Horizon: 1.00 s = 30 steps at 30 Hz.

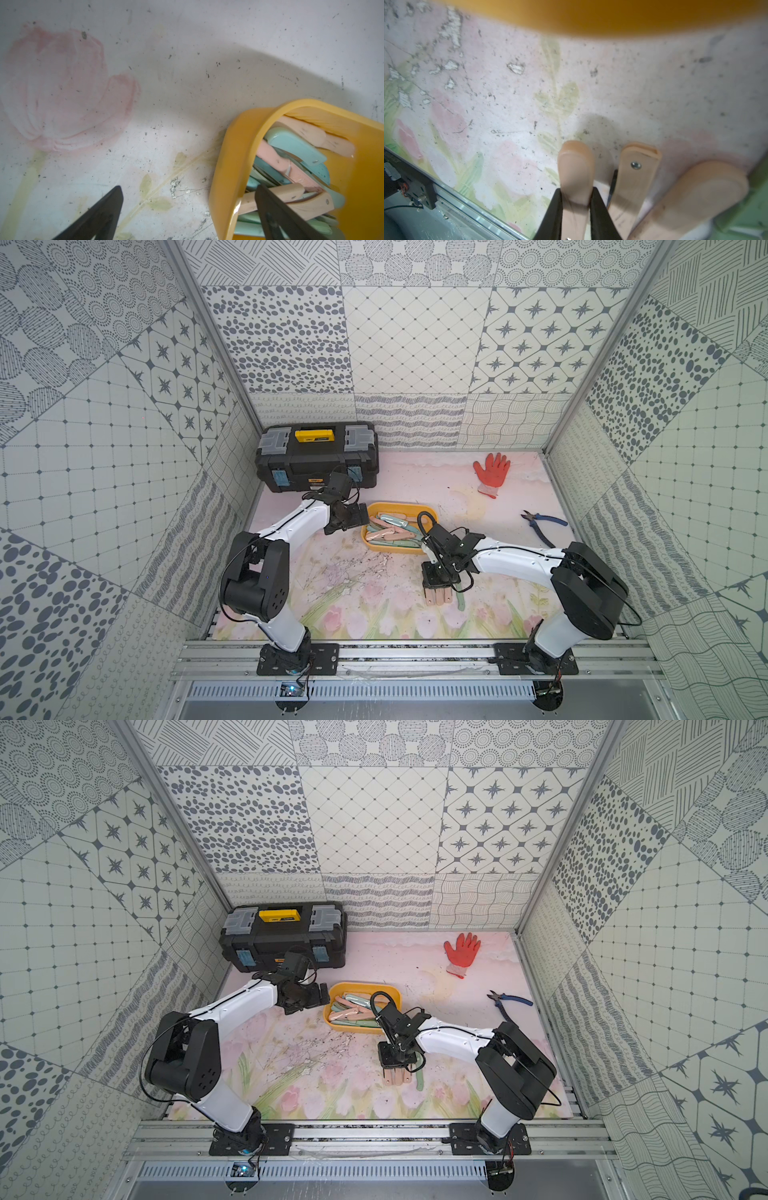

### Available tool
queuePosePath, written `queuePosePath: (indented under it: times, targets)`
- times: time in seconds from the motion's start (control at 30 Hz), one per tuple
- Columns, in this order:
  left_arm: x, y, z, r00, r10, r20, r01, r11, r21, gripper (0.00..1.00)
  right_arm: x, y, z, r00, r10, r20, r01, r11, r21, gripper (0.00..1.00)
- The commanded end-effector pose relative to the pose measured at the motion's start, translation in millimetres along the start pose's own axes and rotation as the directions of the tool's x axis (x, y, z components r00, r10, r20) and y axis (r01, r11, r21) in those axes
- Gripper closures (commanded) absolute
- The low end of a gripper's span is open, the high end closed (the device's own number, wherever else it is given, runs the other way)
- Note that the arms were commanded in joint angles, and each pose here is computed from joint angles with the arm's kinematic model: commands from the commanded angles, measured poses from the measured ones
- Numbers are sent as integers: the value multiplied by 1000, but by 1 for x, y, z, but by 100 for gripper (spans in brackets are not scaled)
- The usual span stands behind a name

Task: Take the fruit knife out of the storage box
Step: Place the fruit knife at the center of the board.

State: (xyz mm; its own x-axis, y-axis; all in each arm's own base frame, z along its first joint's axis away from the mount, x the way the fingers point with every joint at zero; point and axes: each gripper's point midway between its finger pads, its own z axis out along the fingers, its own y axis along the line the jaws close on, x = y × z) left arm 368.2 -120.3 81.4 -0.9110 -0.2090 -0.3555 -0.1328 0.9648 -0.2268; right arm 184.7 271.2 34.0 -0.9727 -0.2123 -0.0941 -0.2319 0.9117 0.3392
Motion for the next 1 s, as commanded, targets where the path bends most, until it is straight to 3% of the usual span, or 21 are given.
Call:
queuePosePath:
  times: [0.0, 0.57, 0.63, 0.8, 0.97]
  targets:
    - [-2, 1, -3, 1000, -4, 12, 4, 1000, -10, 1, 17, -10, 2, 998, 46, -40, -44, 998, 43, 80]
    - [-2, 1, -4, 1000, -2, 14, 2, 1000, -14, 1, 21, -16, 10, 997, 57, -57, -52, 995, 86, 72]
    - [-3, 1, -4, 1000, -2, 16, 2, 1000, -14, 1, 19, -16, 8, 997, 58, -49, -54, 995, 85, 64]
    - [-3, 2, -4, 1000, -2, 17, 2, 1000, -17, 1, 14, -12, -8, 999, 38, -23, -35, 994, 102, 33]
    - [-3, 2, -3, 1000, -1, 17, 1, 1000, -16, 1, 4, -1, -34, 1000, -7, 28, 5, 997, 79, 32]
